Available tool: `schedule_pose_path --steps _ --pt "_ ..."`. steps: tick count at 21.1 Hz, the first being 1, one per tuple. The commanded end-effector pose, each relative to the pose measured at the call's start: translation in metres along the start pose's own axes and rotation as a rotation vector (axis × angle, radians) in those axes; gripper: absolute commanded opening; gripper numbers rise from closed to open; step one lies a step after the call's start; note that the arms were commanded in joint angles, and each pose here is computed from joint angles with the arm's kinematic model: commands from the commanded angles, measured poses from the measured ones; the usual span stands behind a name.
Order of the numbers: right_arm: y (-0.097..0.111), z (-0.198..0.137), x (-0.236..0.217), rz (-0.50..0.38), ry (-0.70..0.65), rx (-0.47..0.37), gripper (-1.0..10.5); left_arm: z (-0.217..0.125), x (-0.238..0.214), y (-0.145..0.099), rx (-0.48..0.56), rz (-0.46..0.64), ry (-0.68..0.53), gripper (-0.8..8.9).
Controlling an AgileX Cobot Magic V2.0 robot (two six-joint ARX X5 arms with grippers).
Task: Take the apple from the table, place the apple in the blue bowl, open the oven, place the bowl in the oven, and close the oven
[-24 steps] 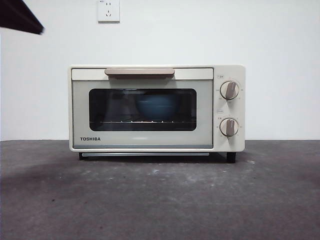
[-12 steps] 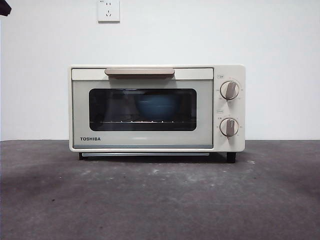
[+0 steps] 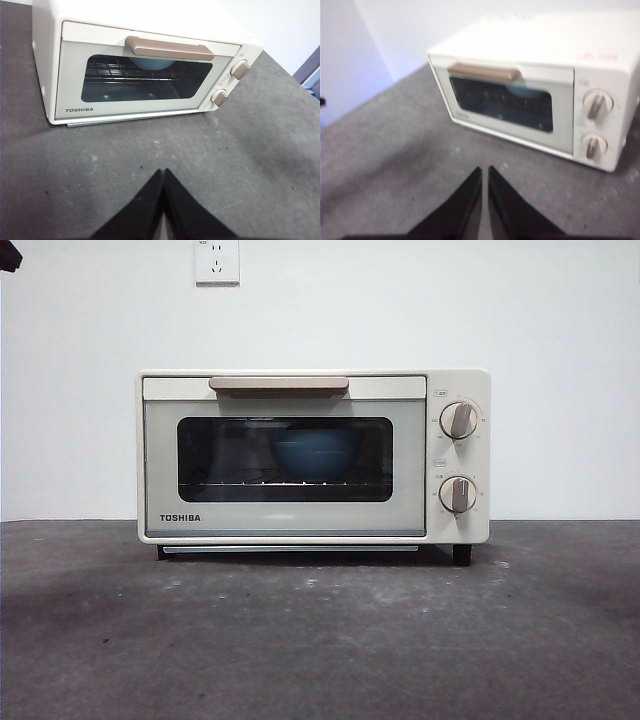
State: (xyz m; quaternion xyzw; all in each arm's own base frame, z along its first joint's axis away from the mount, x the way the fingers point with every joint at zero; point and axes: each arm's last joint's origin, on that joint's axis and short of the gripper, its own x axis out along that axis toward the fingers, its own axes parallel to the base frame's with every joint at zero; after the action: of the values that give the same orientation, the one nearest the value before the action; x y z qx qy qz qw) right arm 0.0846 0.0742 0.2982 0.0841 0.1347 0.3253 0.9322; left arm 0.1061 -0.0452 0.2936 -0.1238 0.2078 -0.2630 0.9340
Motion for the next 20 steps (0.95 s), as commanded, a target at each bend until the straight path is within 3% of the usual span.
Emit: schedule_pose_path --steps 1,12,15,20 --pt "0.002 0.004 0.0 0.016 -0.036 -0.009 0.1 0.005 -0.002 -0.002 0.017 -0.008 -0.021 0.07" --pt "0.003 0.008 0.0 0.026 -0.076 -0.007 0.1 0.005 -0.002 -0.002 0.024 -0.007 -0.022 0.07" --pt "0.003 0.008 0.0 0.026 -0.076 -0.007 0.1 0.006 -0.002 -0.002 0.172 0.015 -0.039 0.07" --pt "0.003 0.008 0.0 0.026 -0.076 -0.007 0.1 0.011 -0.009 0.008 0.317 0.279 -0.15 0.07"
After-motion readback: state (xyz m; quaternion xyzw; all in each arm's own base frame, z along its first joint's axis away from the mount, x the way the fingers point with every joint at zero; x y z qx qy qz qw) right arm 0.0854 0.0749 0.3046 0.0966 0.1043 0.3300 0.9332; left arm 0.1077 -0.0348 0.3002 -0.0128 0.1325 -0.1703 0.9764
